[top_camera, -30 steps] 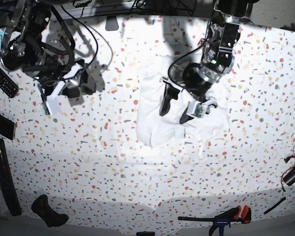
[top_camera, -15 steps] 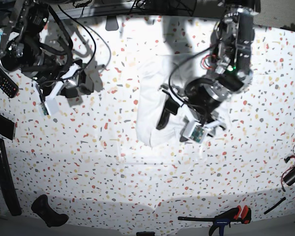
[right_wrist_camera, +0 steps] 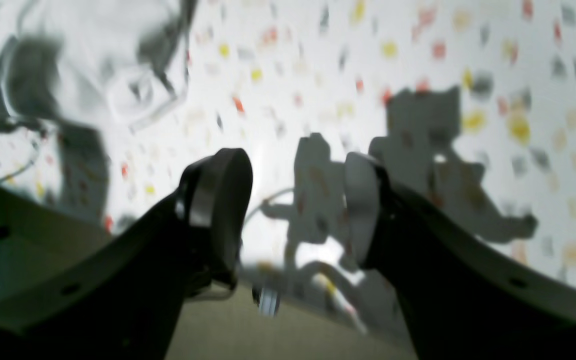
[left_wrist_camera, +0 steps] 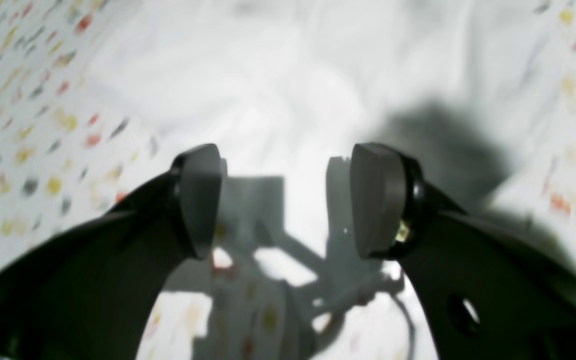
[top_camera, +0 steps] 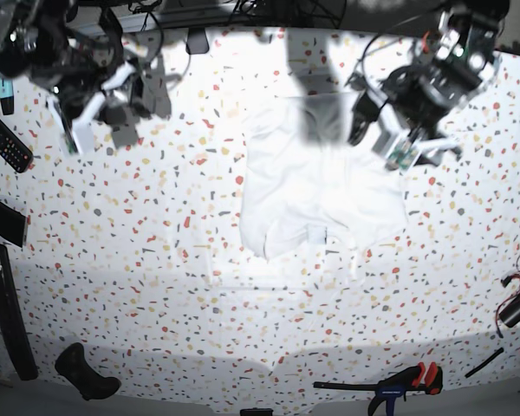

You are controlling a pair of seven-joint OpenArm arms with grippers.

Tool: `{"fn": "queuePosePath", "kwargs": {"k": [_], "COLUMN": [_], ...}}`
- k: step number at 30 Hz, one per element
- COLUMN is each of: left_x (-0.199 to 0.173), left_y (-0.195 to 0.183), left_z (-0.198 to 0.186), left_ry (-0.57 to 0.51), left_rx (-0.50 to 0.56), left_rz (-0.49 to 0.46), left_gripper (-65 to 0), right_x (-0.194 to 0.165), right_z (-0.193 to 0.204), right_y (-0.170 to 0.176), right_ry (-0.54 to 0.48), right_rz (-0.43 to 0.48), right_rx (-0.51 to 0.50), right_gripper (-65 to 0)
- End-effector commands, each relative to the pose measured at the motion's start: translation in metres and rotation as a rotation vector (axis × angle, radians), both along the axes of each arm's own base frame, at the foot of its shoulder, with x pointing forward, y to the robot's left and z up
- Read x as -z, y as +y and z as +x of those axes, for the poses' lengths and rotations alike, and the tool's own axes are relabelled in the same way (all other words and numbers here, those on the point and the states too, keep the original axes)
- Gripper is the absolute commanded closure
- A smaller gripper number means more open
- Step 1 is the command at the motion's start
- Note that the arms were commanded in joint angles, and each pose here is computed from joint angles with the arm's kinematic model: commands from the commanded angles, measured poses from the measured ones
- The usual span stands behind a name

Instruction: Fold the T-shirt properly

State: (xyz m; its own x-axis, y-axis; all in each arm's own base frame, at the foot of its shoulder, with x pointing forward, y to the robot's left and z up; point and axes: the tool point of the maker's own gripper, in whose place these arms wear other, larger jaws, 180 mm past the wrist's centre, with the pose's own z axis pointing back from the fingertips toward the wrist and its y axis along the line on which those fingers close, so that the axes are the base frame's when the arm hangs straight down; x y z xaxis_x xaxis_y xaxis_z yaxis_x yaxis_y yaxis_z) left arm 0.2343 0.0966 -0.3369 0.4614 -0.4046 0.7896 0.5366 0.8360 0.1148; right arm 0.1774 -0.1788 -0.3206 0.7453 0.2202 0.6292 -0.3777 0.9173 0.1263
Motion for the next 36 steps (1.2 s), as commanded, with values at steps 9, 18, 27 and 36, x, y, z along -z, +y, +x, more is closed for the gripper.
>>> {"fn": "queuePosePath", "kwargs": {"k": [9,18,27,36], "left_x": [-0.017,0.007,0.087,0.2], "left_y": [0.066,0.041,0.091,0.158], "left_z": [-0.069,-0.187,-0.228,-0.226], "left_ry": [0.123,0.508,0.634,0.581], "left_rx": [-0.187,-0.073,-0.204,-0.457], "left_rz": [0.031,-0.107,-0.112,-0.041], "left_gripper": [-38.9,-38.9,-38.9,-38.9], "right_x": [-0.005,0.003,0.077,0.183], "right_z": [-0.089,-0.183,-0.257,-0.263], "right_y": [-0.004,0.006,-0.013,-0.006], "right_ry": [0.162,0.447,0.675,0.745], "right_rz": [-0.046,-0.023,-0.022,0.101], "right_rx": [-0.013,-0.045,-0.005,-0.005], "right_gripper": [-32.7,-32.7,-32.7,-32.7]}}
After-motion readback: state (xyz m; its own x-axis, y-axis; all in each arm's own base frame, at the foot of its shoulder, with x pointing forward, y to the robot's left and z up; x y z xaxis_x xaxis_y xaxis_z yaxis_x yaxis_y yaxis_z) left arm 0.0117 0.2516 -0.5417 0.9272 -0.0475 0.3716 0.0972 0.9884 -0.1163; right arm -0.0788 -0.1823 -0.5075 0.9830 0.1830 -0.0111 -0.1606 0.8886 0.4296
